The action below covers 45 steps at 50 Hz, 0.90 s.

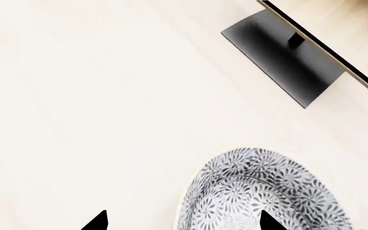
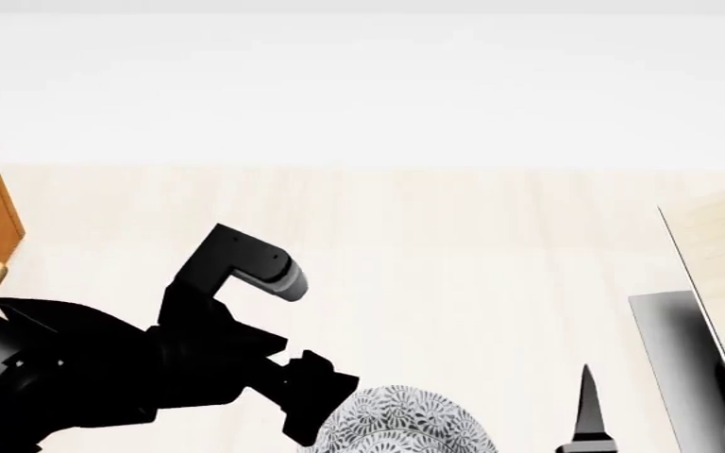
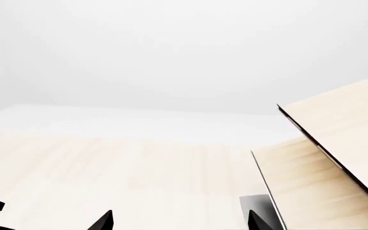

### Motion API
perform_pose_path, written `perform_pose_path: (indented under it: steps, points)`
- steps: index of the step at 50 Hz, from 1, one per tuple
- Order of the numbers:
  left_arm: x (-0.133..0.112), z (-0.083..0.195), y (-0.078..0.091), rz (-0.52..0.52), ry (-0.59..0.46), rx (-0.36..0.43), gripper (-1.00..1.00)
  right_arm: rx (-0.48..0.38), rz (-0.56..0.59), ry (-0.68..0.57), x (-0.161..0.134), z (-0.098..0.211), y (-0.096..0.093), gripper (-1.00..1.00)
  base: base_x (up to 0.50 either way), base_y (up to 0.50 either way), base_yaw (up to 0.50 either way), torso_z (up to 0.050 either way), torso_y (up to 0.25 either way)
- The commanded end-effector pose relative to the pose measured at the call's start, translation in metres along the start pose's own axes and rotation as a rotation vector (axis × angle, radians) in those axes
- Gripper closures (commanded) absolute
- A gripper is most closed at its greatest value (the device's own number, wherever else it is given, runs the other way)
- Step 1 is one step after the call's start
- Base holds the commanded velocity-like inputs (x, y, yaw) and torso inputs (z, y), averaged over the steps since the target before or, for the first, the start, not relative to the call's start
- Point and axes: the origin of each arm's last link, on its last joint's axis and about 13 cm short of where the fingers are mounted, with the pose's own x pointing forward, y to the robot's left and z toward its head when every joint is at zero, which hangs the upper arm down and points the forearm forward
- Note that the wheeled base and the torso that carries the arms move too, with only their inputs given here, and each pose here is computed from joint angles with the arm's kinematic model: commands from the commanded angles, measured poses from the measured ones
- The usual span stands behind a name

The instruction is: Close the top drawer of the cabinet and put the bowl on top of it.

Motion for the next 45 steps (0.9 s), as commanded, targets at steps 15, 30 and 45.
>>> perform_pose_path:
  steps: [15, 30, 45]
  points:
    - [0.025, -0.028, 0.009, -0.008, 0.067, -0.025, -1.0, -0.003, 0.0, 0.012, 0.001, -0.006, 0.0, -1.0, 0.0, 0.0, 0.0, 0.0, 0.0]
    - [0.037, -0.042, 0.01, -0.006, 0.105, -0.027, -1.0, -0.001, -0.002, 0.009, 0.0, -0.006, 0.0, -1.0, 0.0, 0.0, 0.0, 0.0, 0.0]
    - [0.053, -0.06, 0.004, -0.025, 0.157, -0.018, -1.0, 0.003, -0.002, 0.01, 0.001, -0.009, -0.001, -1.0, 0.0, 0.0, 0.0, 0.0, 0.0]
